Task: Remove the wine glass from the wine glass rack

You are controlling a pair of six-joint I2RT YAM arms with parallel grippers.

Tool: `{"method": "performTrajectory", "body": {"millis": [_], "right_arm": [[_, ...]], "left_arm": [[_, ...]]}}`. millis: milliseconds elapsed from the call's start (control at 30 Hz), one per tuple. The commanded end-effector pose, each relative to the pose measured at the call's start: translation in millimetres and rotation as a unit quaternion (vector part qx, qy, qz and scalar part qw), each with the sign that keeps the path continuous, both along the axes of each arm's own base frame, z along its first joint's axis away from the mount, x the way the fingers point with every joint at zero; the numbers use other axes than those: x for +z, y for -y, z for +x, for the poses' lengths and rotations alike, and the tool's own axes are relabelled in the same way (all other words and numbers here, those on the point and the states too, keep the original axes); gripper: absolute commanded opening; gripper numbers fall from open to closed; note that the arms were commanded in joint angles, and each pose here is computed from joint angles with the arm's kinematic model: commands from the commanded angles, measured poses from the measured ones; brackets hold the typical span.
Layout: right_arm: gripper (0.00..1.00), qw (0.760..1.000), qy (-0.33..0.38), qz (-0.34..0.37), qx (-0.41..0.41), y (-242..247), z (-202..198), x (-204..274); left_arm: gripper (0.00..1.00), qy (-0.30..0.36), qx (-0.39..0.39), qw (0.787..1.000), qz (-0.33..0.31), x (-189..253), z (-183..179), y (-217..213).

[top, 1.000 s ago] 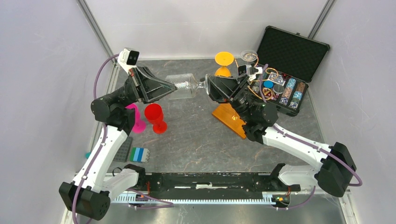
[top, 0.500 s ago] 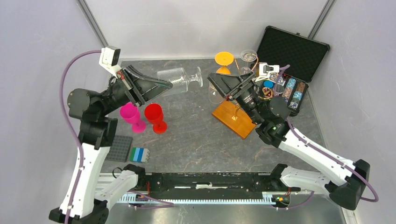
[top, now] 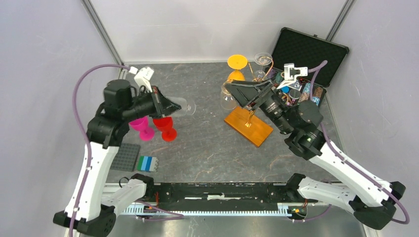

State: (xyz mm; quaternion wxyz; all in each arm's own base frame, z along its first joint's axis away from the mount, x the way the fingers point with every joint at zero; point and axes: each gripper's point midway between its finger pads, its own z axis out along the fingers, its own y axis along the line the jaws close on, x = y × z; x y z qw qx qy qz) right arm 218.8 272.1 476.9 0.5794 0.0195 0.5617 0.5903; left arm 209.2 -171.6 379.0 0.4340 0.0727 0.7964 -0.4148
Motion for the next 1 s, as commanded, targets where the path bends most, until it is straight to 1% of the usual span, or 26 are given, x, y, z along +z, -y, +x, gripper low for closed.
{"method": "performTrajectory", "body": {"millis": [0,67,133,233,333,433,500,600,767,867,900,967], "right_arm": [[0.77,0.996,0.077,-0.049,0.008,18,-30,30],[0.77,0.994,0.079,-0.069,-0.006,29,-34,28],[0.77,0.993,0.073,-0.086,-0.040,44,-31,22],[0.77,0.988,0.053,-0.108,-0.098,70,-24,12],[0.78,0.982,0.040,-0.116,-0.147,93,-20,9],[0.78,0.977,0.032,-0.127,-0.167,102,-18,6],[0.80,0.975,0.030,-0.148,-0.162,99,-17,3],[0.82,0.973,0.029,-0.173,-0.151,91,-15,-3],[0.84,0.971,0.026,-0.182,-0.153,91,-13,-8],[0.85,0.970,0.025,-0.185,-0.158,92,-12,-10],[0.87,0.970,0.022,-0.181,-0.162,93,-11,-10],[0.90,0.970,0.021,-0.176,-0.168,95,-10,-9]], "left_arm": [[0.02,-0.046,0.011,0.994,0.095,-64,9,-14],[0.02,-0.070,0.019,0.990,0.122,-87,14,-13],[0.02,-0.087,0.022,0.984,0.151,-106,17,-9],[0.02,-0.097,0.021,0.974,0.203,-129,19,4],[0.02,-0.110,0.028,0.960,0.256,-153,23,16],[0.02,-0.132,0.037,0.944,0.300,-179,30,23],[0.02,-0.140,0.043,0.933,0.328,-194,37,27],[0.02,-0.150,0.036,0.928,0.340,-212,45,38],[0.02,-0.157,0.049,0.918,0.361,-234,61,43],[0.02,-0.158,0.045,0.916,0.367,-243,65,46],[0.04,-0.154,0.048,0.915,0.369,-246,68,46],[0.12,-0.151,0.057,0.909,0.383,-253,72,41]]}}
